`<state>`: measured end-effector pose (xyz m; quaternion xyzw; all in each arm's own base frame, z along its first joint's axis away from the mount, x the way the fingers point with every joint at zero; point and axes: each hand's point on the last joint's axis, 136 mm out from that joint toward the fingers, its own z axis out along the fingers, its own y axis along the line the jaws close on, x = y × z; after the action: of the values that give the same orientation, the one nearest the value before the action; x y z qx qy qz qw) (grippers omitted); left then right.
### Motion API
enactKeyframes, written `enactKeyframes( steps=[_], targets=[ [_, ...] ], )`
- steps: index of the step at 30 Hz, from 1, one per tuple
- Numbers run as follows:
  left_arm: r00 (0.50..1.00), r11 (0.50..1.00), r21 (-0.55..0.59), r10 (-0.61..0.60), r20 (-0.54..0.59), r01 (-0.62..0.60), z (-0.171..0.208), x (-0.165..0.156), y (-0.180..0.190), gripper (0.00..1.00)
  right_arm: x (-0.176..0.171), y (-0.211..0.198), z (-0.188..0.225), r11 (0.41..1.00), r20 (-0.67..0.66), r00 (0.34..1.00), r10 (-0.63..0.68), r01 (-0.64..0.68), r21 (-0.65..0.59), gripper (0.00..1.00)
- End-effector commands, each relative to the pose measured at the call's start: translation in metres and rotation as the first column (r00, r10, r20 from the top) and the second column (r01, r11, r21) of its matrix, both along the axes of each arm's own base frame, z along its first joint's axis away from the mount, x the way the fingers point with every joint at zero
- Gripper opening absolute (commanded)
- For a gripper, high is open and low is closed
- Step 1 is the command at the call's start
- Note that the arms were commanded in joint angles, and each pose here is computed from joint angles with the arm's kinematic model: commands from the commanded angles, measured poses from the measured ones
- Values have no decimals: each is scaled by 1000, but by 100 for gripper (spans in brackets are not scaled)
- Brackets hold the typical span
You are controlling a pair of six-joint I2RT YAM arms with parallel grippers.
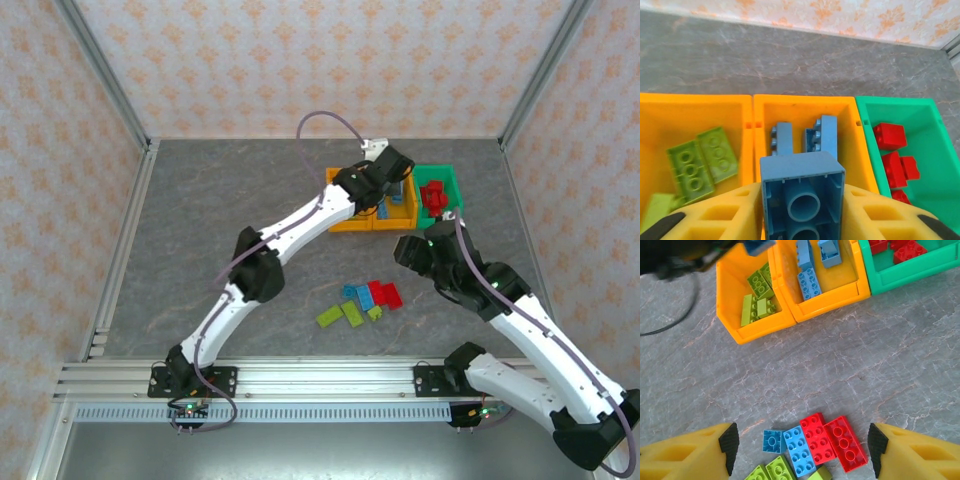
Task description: Sort the legos into containers by color
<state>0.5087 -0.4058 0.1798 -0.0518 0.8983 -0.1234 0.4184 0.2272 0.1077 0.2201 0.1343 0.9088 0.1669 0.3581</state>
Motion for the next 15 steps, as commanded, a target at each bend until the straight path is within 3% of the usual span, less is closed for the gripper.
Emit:
enactKeyframes(
  steps=[1, 5, 8, 12, 15],
  targets=[
    [999, 998, -30, -53, 7, 53, 15, 6, -4, 46, -5, -14, 2, 999, 12, 999, -41, 42, -34, 71],
    [997, 995, -65, -72, 41, 75, 27, 10, -10, 59, -7, -16, 3, 999, 19, 999, -45, 45, -29, 71],
    [996, 994, -73, -83, 43, 86, 43, 4, -6, 62, -7, -18, -1, 998, 19, 998, -56, 57, -39, 72],
    [993, 988, -103, -116, 24, 118, 81, -23, 7, 62, -6, -19, -12, 997, 10, 998, -64, 65, -47, 74],
    [987, 974, -168, -136, 90, 150, 122, -56, 24, 62, -4, -13, -25, 998, -27, 998, -50, 48, -49, 75]
  ],
)
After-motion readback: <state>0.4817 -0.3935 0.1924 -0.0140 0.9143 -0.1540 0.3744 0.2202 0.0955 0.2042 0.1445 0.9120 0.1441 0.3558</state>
